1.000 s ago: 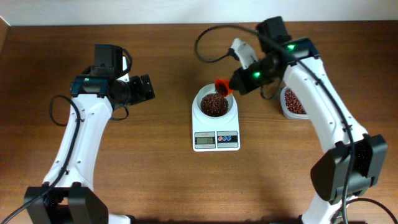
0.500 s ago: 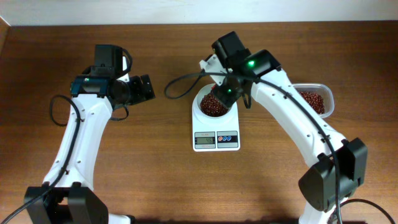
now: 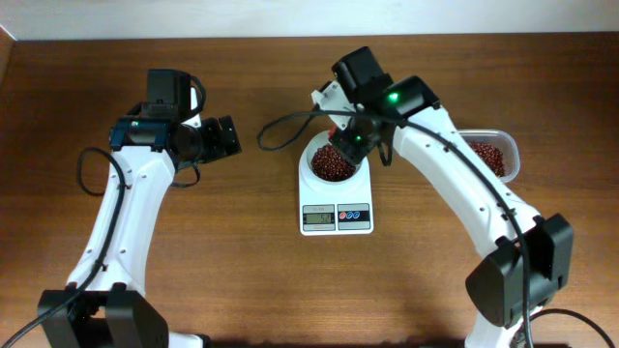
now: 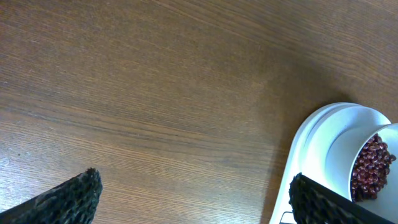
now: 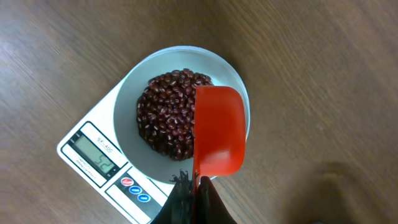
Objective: Scoop item into bowl and weigh 50g on scale
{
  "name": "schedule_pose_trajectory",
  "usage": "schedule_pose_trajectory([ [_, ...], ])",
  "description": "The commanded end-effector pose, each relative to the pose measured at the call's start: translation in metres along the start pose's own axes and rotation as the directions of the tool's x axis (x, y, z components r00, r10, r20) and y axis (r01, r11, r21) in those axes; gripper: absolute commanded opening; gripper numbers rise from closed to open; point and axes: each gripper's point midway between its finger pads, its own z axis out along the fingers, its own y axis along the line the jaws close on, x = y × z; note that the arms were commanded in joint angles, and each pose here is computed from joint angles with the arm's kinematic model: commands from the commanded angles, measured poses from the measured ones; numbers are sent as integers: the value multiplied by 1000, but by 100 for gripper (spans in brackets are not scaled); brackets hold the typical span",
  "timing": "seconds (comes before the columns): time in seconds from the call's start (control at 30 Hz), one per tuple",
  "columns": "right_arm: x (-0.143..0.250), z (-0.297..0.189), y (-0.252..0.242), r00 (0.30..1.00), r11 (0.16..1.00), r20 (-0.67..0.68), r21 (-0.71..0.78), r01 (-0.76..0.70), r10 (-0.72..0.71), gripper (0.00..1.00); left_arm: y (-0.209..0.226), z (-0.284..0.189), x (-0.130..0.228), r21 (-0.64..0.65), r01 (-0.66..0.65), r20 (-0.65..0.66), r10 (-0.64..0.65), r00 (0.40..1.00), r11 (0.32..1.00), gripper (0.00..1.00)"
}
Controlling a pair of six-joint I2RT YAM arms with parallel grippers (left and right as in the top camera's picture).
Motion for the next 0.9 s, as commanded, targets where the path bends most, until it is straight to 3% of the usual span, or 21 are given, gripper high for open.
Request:
schedule_pose_trajectory([
  [0.0,-8,-8,-3,998,998,49,-52,-41,43,4,-3,2,0,7,-7,-6,7,1000,1000,99],
  [0.1,-6,-10,-10,991,990,59,-88,-114,120,4,-3,2,0,7,-7,-6,7,1000,1000,99],
  [0.27,-11,-27,-13,946,899,122,-369,-238,301,4,-3,2,0,7,-7,-6,7,1000,1000,99],
  [0.33,-4,-33,-28,923,866,117,-404,-293,367,4,-3,2,0,7,-7,-6,7,1000,1000,99],
  [0.67,74,-52,-123,774,731,47,-371,-573,631,4,-3,2,0,7,-7,-6,7,1000,1000,99],
  [0.87,94,-58,-147,734,703,60,-348,-620,677,4,-3,2,0,7,-7,-6,7,1000,1000,99],
])
